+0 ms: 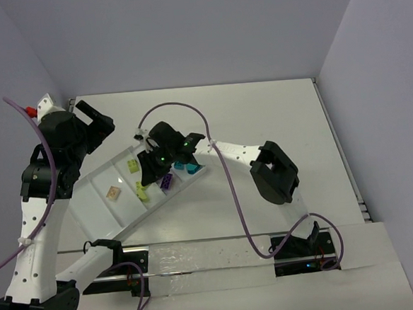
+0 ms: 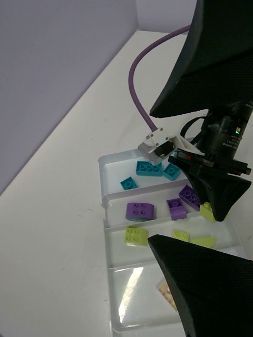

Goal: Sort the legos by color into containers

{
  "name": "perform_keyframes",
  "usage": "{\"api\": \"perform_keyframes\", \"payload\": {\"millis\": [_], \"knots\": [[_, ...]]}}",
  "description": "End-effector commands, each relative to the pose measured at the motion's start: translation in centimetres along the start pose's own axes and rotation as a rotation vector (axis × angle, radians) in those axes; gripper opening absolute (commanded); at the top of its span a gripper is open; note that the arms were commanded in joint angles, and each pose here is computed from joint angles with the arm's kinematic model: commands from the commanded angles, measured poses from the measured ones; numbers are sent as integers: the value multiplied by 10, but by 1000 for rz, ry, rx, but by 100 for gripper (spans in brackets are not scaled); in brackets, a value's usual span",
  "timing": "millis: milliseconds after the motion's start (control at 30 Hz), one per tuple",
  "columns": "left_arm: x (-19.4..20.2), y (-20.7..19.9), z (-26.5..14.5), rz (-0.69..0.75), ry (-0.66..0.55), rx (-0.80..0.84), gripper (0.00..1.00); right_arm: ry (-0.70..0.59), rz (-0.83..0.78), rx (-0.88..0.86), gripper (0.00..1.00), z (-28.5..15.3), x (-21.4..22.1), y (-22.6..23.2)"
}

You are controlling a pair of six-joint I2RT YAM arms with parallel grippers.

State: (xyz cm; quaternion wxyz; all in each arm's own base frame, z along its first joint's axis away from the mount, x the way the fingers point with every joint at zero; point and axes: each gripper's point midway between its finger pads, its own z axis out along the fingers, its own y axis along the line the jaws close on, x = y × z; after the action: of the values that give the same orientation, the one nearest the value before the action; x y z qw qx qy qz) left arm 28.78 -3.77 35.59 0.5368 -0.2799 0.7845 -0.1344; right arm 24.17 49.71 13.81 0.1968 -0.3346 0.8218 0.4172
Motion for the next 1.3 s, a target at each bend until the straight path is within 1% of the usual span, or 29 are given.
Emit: {"api": "perform_keyframes", "payload": {"millis": [0,67,100,233,333,400,567,633,933,1067,1133,1233,1267], "knots": [[-3,2,-5,-20,-23,0,99,51,-21,13,14,5,8,-5],[-1,2,-2,-18,-14,0,99,77,-12,23,18,11,17,-10],[-1,1,-2,-15,-11,4,99,85,-8,30,22,13,21,-13],[-2,0,-4,-13,-20,14,99,109,-6,35,48,16,26,-16],[-1,1,-3,-11,-16,12,99,103,-15,36,56,15,21,-13],[1,2,-2,-11,-12,8,99,91,-27,38,60,11,15,-10],[4,2,0,-6,-4,10,99,40,-68,45,64,-6,-5,2],[4,1,1,-5,-3,13,99,31,-76,34,64,-10,-11,8],[6,1,1,2,1,16,99,71,-40,-49,64,7,-5,16],[6,3,1,8,1,12,99,87,-31,-43,64,12,-2,13],[6,5,1,13,-1,6,99,46,-55,-16,64,-2,-14,17],[9,6,4,21,10,-1,99,-17,-76,71,64,-21,-30,7],[10,7,4,25,13,-3,99,-73,-81,111,65,-40,-45,5]]}}
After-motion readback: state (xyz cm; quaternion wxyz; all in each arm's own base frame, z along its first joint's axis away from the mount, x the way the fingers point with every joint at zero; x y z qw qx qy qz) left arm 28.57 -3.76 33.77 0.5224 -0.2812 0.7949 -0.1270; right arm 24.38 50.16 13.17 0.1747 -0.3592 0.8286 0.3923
